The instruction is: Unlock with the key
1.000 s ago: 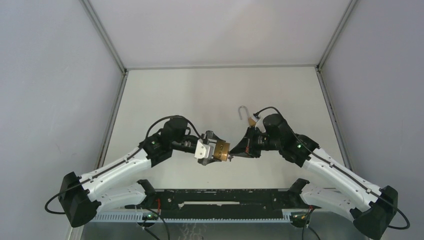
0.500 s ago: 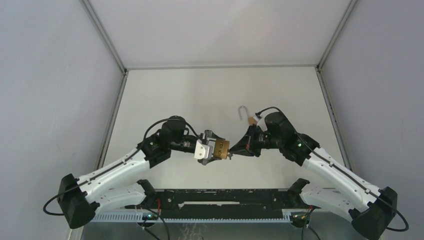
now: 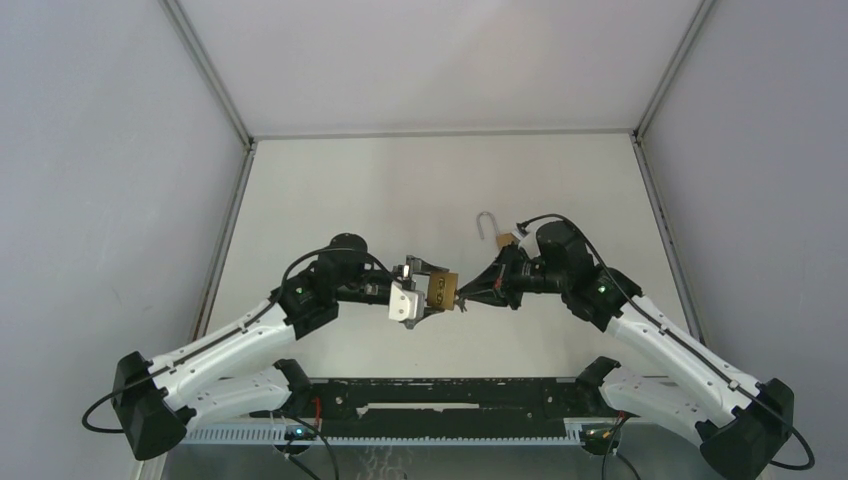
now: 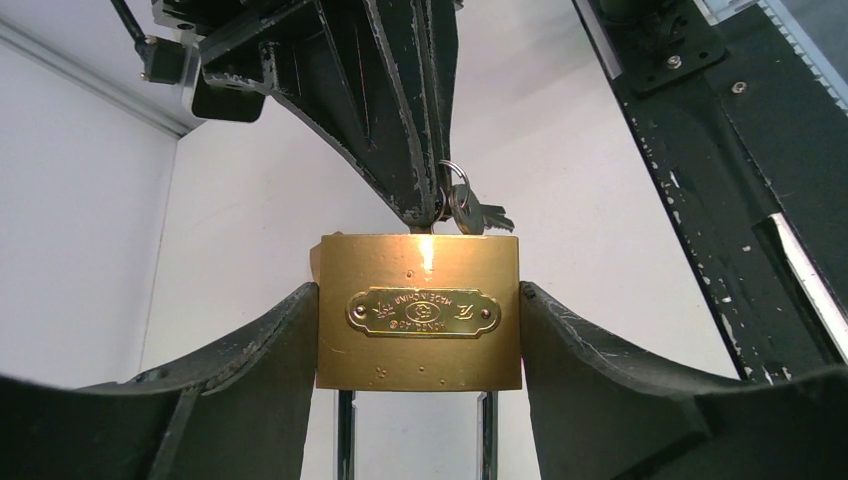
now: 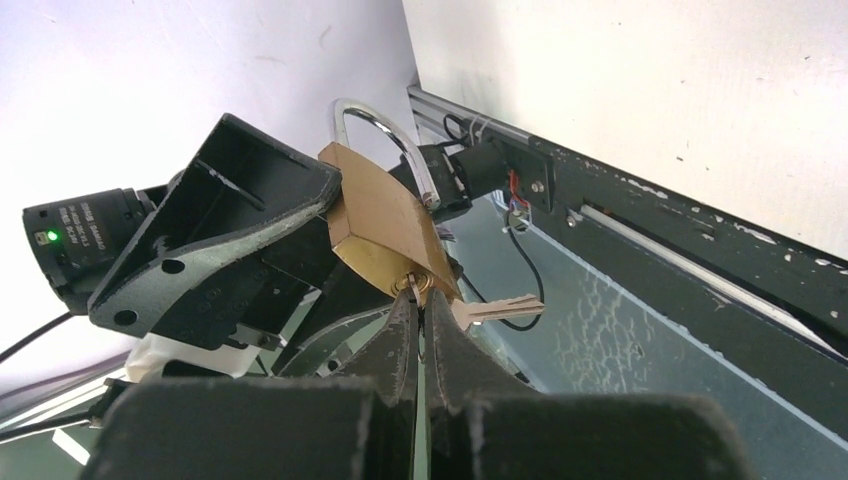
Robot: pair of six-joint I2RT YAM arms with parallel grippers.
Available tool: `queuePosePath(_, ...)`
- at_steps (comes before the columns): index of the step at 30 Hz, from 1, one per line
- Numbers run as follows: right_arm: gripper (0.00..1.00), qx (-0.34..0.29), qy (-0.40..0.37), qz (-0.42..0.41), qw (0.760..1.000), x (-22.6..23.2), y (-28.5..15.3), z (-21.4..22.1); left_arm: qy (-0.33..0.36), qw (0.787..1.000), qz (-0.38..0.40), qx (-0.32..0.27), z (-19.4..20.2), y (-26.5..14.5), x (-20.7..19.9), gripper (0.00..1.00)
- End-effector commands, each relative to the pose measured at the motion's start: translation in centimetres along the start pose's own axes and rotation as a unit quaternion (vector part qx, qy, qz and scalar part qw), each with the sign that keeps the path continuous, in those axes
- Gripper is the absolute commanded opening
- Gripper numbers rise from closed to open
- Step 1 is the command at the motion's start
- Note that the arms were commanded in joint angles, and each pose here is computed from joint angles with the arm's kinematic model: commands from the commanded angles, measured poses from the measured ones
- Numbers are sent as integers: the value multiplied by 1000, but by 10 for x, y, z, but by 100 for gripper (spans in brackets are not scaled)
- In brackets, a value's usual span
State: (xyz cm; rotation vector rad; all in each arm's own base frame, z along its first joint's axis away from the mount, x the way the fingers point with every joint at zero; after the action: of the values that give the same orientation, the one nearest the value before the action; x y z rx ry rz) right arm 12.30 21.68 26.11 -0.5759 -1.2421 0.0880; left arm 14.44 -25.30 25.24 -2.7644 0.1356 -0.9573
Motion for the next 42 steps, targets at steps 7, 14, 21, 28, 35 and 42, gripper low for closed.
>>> queuePosePath(7,0,-2,16,-57,998,23,-7,-1,121,985,-47,-112,-63,-1,33,0)
queuePosePath(14,0,-9,-50,-51,997,15,-9,-3,108,987,-33,-114,-61,-1,27,0)
queuePosePath(21,0,-3,-125,-47,991,7,-10,-3,93,989,-22,-116,-56,1,19,0)
queuePosePath(28,0,-4,-227,-56,972,3,-8,-8,81,988,-4,-128,-57,4,14,0)
queuePosePath(35,0,-37,-334,-70,939,5,-10,-12,68,987,12,-144,-62,4,12,0)
queuePosePath(42,0,-70,-440,-71,893,5,-14,-11,48,982,46,-177,-74,5,8,0)
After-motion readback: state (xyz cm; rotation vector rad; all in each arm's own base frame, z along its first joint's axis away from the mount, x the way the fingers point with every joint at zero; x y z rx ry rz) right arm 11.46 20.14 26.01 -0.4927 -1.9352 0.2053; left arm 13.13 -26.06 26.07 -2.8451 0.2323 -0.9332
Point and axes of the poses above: each gripper's point midway between its finger pads, its own y axis out along the fingers, its own x axis along the line the jaws close on, z = x × y, the point moved 6 cm from there along -y, back along the fingers, and after that the axes turned 7 degrees about y, right-handed, at the moved point
